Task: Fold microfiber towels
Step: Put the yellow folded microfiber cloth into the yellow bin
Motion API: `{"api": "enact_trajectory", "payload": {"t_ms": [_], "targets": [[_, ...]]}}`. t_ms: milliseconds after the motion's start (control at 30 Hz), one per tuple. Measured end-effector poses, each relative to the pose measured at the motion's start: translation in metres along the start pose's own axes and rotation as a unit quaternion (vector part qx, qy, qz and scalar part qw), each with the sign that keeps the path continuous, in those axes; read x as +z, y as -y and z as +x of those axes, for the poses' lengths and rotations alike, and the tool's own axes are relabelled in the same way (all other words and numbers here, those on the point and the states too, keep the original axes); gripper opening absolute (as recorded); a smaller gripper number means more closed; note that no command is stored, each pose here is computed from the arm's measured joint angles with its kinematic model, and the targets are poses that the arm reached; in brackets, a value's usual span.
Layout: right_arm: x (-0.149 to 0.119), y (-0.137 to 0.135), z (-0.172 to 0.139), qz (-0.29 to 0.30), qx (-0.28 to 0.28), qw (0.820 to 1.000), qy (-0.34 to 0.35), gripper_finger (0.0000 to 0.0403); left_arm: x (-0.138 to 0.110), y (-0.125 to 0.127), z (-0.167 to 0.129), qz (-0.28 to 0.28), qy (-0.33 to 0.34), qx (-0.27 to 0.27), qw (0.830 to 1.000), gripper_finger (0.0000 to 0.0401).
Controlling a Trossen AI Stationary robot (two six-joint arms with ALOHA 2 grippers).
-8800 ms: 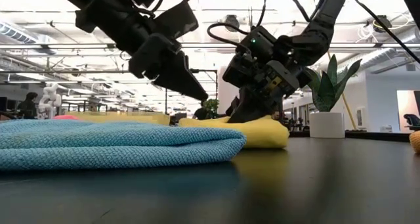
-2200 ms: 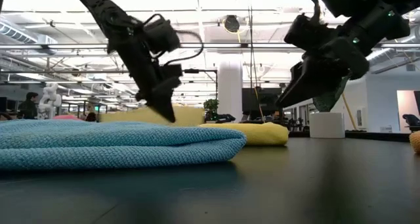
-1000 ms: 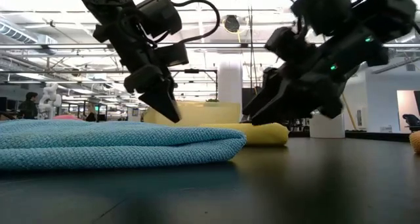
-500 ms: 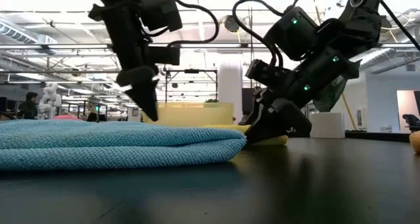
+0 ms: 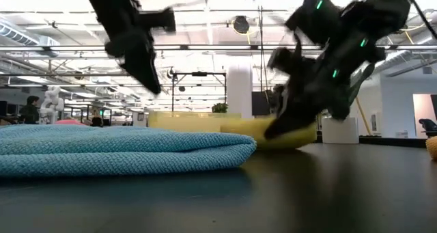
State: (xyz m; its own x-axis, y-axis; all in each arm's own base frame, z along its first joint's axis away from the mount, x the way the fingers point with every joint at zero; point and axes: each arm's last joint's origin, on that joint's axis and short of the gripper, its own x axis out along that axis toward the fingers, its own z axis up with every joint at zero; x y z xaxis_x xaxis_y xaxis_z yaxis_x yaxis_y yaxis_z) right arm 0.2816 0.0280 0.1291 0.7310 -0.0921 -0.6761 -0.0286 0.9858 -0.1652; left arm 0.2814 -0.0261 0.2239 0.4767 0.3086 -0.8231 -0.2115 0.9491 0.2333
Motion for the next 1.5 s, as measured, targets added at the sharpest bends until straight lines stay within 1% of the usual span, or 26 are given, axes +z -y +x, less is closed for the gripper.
{"api": "enact_trajectory", "payload": {"t_ms": [67,167,233,300,367,500,600,667,767,900,1000,1100,1133,1200,1300,1500], "targets": [[0.007,-0.004,-0.012,0.002,0.01,1.0,0.014,0.0028,0.001,0.0,-0.014,-0.008,0.027,-0.01,1.0,0.0255],[0.016,-0.011,-0.028,-0.003,0.037,0.998,0.042,0.0016,0.001,0.0,-0.028,-0.015,0.046,-0.02,0.999,0.0255],[0.026,-0.014,-0.037,-0.006,0.05,0.995,0.084,0.0015,-0.002,0.001,-0.032,-0.014,0.04,-0.02,0.999,0.0255],[0.034,-0.013,-0.045,-0.008,0.05,0.991,0.123,0.0016,-0.006,0.0,-0.033,-0.018,0.029,-0.004,0.999,0.0255],[0.042,-0.007,-0.047,-0.006,0.039,0.986,0.164,0.0017,-0.012,0.0,-0.031,-0.023,0.014,0.018,0.999,0.0255],[0.057,0.019,-0.047,-0.004,-0.011,0.976,0.219,0.0017,-0.025,-0.001,-0.022,-0.042,-0.005,0.042,0.998,0.0255],[0.067,0.048,-0.042,-0.004,-0.055,0.972,0.228,0.0017,-0.034,0.002,-0.018,-0.054,-0.011,0.06,0.997,0.0255],[0.074,0.068,-0.035,-0.013,-0.06,0.971,0.232,0.0016,-0.038,0.004,-0.017,-0.059,-0.009,0.074,0.995,0.0255],[0.087,0.097,-0.02,-0.021,-0.048,0.97,0.239,0.0016,-0.042,0.007,-0.016,-0.071,0.006,0.106,0.992,0.0255],[0.099,0.13,0.011,-0.042,-0.048,0.976,0.209,0.0016,-0.042,0.012,-0.02,-0.084,0.043,0.144,0.985,0.0255],[0.103,0.152,0.035,-0.043,-0.051,0.986,0.153,0.0016,-0.04,0.016,-0.023,-0.089,0.069,0.157,0.981,0.0255],[0.1,0.166,0.053,-0.029,-0.042,0.994,0.096,0.0016,-0.041,0.021,-0.026,-0.092,0.082,0.158,0.98,0.0255],[0.098,0.169,0.057,-0.028,-0.04,0.995,0.084,0.0016,-0.041,0.023,-0.027,-0.092,0.084,0.155,0.98,0.0255],[0.091,0.169,0.063,-0.031,-0.014,0.997,0.069,0.0018,-0.042,0.028,-0.029,-0.096,0.093,0.146,0.98,0.0255],[0.088,0.165,0.068,-0.032,0.03,0.996,0.074,0.0019,-0.042,0.034,-0.032,-0.09,0.11,0.148,0.979,0.0255],[0.086,0.157,0.069,-0.034,0.069,0.995,0.064,0.0021,-0.044,0.041,-0.036,-0.077,0.122,0.143,0.979,0.0255]]}}
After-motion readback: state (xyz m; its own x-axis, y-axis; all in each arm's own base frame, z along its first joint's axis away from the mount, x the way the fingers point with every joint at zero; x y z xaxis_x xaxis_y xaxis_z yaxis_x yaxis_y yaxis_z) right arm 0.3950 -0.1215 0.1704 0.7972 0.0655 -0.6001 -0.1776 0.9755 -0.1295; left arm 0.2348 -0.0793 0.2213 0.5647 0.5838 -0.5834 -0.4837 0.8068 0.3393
